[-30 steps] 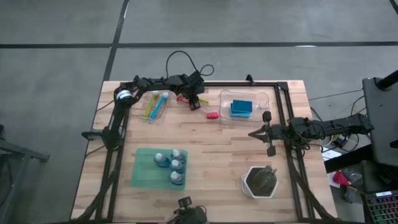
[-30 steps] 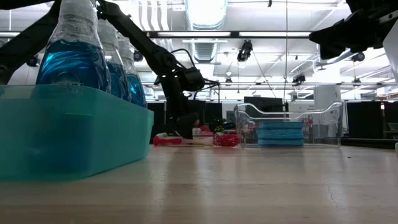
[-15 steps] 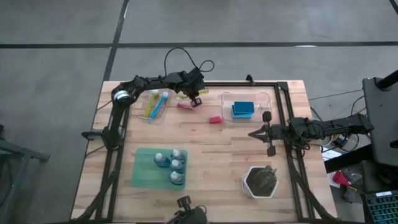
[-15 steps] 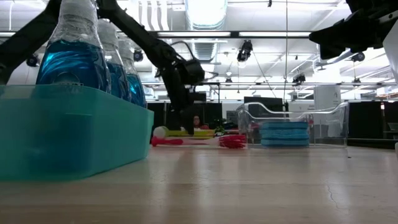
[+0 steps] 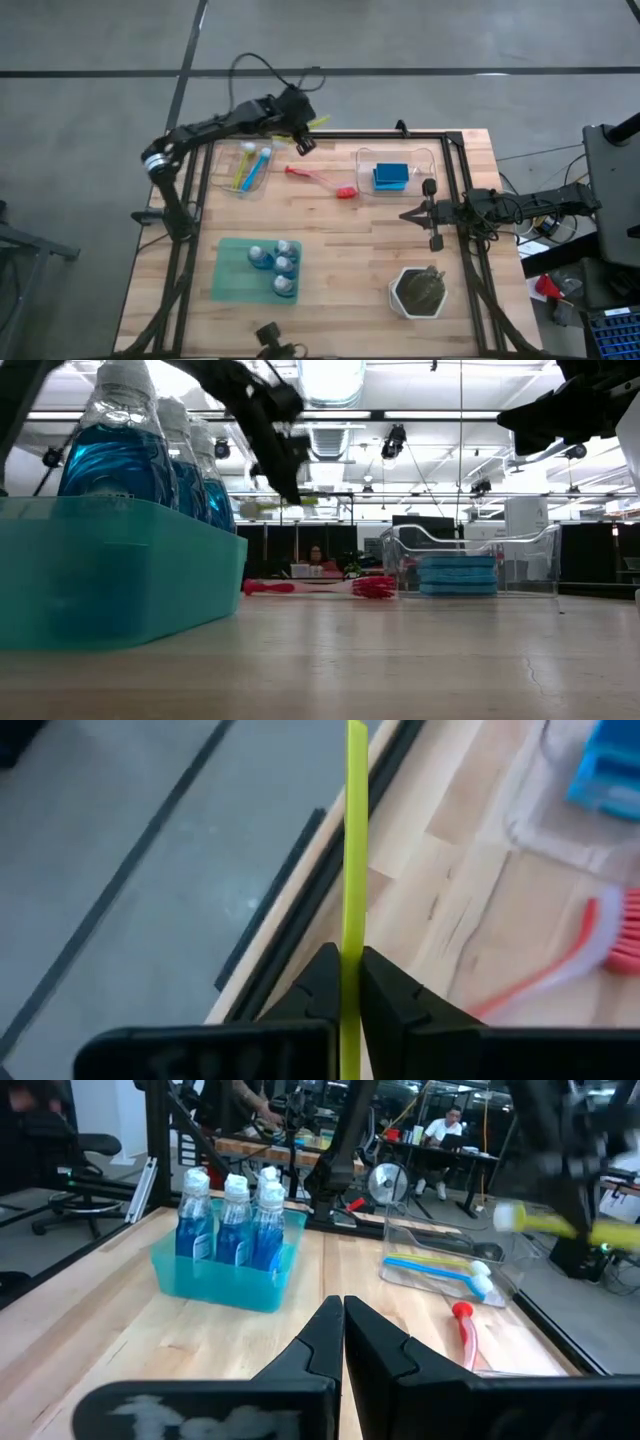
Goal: Pick & Place Kitchen Sink Supplies
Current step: Put the green dishwashing brush into the left transparent bin
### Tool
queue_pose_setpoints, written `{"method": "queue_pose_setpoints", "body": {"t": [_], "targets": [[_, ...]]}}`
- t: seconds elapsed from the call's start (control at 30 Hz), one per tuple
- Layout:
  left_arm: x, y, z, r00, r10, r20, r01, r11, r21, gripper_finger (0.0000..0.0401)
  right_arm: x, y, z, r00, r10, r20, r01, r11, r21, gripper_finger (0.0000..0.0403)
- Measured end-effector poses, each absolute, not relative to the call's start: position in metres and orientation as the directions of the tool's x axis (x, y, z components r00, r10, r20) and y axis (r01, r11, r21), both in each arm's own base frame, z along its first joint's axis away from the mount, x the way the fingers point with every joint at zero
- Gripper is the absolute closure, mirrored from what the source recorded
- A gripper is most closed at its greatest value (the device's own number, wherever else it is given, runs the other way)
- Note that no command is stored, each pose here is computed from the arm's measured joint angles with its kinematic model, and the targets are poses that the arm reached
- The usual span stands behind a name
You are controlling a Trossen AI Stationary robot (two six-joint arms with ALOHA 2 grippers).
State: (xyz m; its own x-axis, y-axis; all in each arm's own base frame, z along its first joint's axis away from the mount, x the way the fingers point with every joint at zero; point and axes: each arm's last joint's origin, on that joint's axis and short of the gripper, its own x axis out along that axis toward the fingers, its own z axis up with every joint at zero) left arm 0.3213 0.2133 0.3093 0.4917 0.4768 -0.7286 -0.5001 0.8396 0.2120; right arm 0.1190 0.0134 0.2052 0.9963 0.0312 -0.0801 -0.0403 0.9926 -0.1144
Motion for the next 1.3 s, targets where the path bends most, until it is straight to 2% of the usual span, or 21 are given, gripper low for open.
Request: {"method": "queue_pose_setpoints", "body": {"t": [0.2,0.43,0.57,1.0,1.3], "targets": [[0.277,0.19,0.352,0.481,0.506,-0.716,-0.575,0.798,0.178,0.0381,0.119,0.013,0.205,0.996,0.031,-0.081,-0.04,0.993,-0.115,0.0394],[0.232,0.169,0.351,0.407,0.569,-0.714,-0.655,0.727,0.207,0.0379,0.119,0.013,0.205,0.996,0.031,-0.081,-0.04,0.993,-0.113,0.0394],[0.213,0.162,0.33,0.352,0.59,-0.727,-0.68,0.695,0.235,0.0378,0.119,0.013,0.205,0.996,0.031,-0.081,-0.04,0.993,-0.113,0.0394],[0.19,0.147,0.229,0.31,0.574,-0.758,-0.695,0.681,0.232,0.0375,0.119,0.013,0.205,0.996,0.031,-0.081,-0.04,0.993,-0.115,0.0394],[0.182,0.144,0.203,0.255,0.584,-0.77,-0.733,0.636,0.24,0.0371,0.119,0.013,0.205,0.996,0.031,-0.081,-0.04,0.993,-0.115,0.0394]]}}
